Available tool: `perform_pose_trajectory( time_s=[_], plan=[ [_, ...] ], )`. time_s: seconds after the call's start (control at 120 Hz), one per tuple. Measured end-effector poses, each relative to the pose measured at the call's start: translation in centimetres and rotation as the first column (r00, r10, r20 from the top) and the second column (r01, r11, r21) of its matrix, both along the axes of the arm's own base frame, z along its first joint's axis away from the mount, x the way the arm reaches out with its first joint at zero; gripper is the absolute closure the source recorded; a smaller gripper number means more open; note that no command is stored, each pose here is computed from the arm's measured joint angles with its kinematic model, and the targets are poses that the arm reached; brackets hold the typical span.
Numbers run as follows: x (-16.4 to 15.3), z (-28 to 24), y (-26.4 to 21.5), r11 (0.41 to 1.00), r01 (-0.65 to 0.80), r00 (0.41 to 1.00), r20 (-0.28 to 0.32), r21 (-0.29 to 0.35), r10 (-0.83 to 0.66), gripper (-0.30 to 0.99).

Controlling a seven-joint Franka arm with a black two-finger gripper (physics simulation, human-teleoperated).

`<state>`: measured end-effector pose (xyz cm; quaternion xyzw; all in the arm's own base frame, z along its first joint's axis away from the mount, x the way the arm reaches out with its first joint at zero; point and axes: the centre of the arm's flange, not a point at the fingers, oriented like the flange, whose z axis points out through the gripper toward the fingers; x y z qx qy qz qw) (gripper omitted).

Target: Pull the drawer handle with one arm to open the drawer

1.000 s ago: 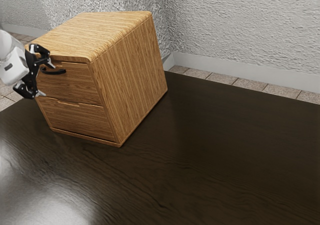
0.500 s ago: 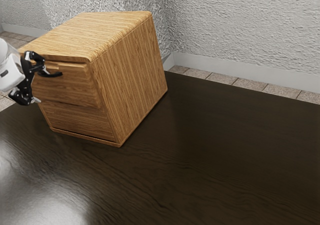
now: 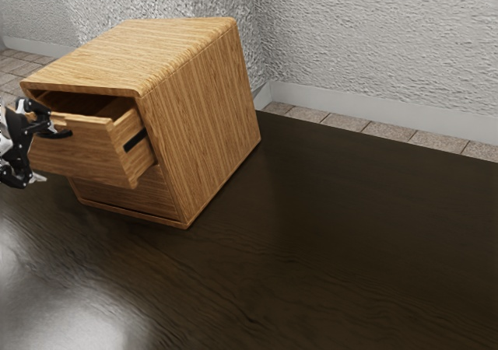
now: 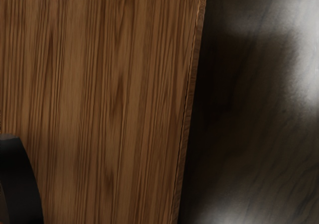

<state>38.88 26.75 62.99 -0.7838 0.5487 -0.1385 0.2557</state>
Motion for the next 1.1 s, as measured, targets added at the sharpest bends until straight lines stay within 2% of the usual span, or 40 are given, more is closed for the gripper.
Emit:
perform_pose_trajectory(
  time_s=[0.1,0.167,0.3,0.75,0.892,1.0,1.1],
  plan=[
    [-1.1,0.1,-0.9,1.0,-0.002,1.0,0.005,-0.003,0.002,0.13],
    [-2.1,-0.1,-1.0,1.0,-0.01,1.0,0.007,-0.009,0.01,0.09],
    [-4.1,0.2,-0.9,0.999,-0.035,0.999,0.018,0.003,0.035,0.11],
    [-8.4,-0.2,-1.4,0.998,-0.064,0.997,0.047,-0.013,0.065,0.03],
    [-10.2,0.0,-2.3,0.997,-0.074,0.995,0.064,-0.01,0.075,0.06],
    [-11.6,-0.2,-2.6,0.996,-0.088,0.994,0.07,-0.015,0.089,0.01],
    [-13.1,0.0,-3.0,0.995,-0.094,0.992,0.079,-0.014,0.095,0.03]
  ],
)
